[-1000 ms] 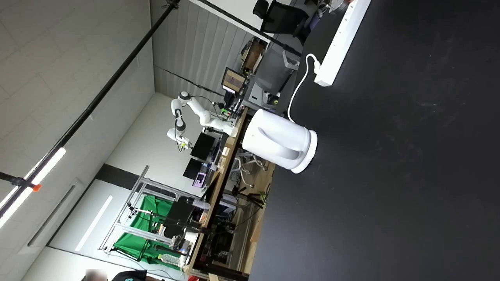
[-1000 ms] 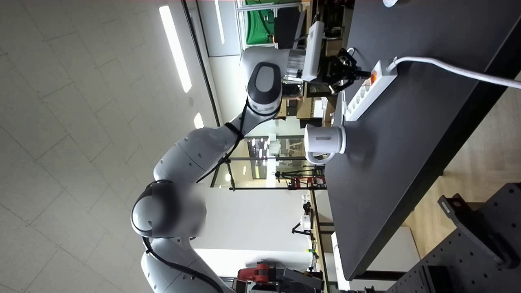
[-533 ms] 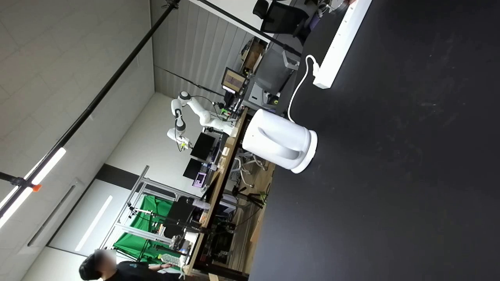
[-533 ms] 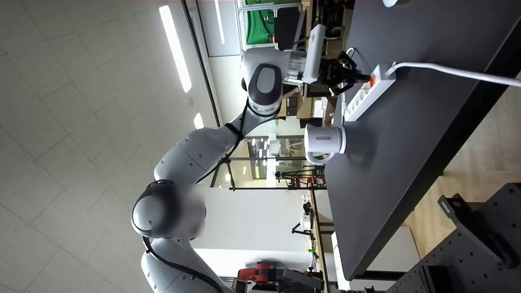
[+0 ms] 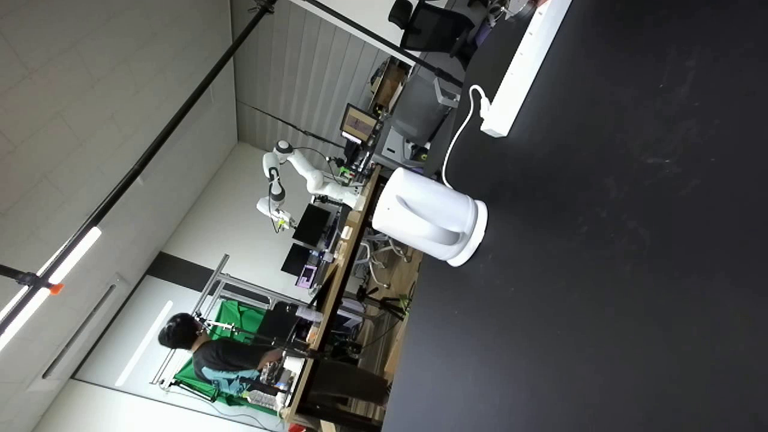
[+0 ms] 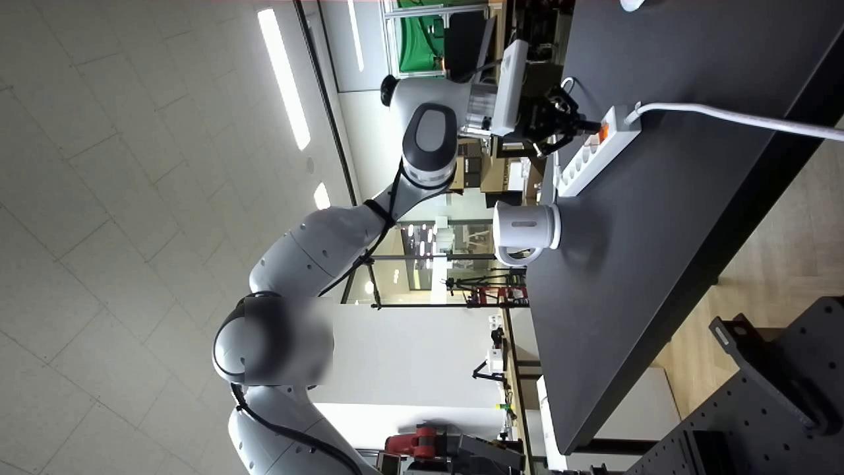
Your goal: Press the big switch on the adapter
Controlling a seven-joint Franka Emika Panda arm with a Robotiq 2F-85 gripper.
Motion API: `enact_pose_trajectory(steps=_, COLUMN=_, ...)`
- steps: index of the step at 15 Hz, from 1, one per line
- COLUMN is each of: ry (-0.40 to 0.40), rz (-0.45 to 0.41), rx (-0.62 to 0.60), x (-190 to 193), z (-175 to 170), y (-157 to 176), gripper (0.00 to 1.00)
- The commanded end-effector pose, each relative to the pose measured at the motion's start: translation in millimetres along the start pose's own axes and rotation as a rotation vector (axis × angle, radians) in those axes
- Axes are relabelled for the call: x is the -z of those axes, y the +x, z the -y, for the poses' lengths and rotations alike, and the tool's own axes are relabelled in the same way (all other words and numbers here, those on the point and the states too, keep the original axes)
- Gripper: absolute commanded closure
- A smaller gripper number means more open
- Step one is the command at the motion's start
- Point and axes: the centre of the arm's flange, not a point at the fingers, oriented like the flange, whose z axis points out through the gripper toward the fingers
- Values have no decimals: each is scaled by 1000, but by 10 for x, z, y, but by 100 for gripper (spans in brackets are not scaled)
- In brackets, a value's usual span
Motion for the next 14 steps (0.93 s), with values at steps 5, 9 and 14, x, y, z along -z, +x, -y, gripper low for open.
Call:
enact_pose_trajectory(steps=5, ry=16, rz=39, rx=-15, x=42, z=67, y=-77, gripper=100)
enact_pose_trajectory(steps=9, ry=22, rz=44, rx=-15, x=28, z=75, y=-103, gripper=100)
enact_pose_trajectory(steps=14, ry=35, rz=47, rx=-4, x=-106, z=138, y=-115, gripper=100)
